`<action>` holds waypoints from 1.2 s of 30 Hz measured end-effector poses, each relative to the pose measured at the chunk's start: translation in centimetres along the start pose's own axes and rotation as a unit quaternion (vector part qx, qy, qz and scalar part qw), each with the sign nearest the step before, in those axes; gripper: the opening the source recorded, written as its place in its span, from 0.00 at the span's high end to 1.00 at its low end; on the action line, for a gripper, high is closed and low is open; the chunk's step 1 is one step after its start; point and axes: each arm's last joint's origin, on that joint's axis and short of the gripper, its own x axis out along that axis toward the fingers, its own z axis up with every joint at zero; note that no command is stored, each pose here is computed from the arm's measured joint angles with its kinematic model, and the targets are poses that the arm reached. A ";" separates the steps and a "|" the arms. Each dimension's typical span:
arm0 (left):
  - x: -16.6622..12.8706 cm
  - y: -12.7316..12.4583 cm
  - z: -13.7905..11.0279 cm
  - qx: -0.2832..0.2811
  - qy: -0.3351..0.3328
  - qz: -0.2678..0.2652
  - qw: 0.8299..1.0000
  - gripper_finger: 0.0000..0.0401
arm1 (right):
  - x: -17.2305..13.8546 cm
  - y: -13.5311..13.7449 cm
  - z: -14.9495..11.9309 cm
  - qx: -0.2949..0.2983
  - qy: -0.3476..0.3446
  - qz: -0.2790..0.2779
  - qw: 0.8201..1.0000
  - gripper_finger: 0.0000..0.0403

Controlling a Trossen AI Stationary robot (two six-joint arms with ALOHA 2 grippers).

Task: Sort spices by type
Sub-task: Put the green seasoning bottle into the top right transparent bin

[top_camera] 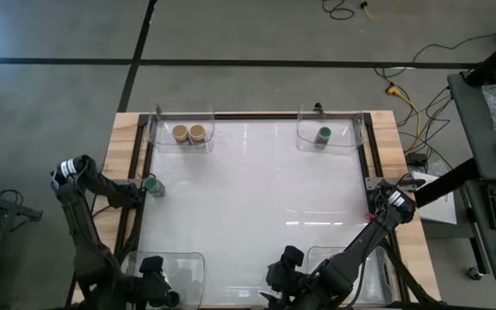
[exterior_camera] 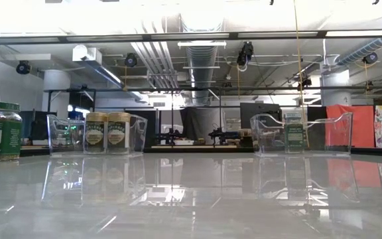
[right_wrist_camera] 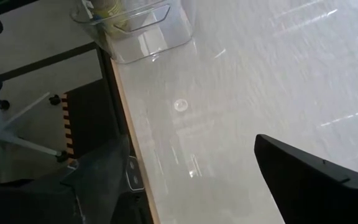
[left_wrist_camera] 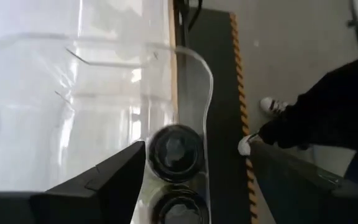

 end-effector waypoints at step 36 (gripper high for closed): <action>-6.8 25.1 2.4 -0.037 0.238 0.234 0.942 0.14 | 0.0 0.6 0.4 0.061 -0.028 0.022 0.997 0.12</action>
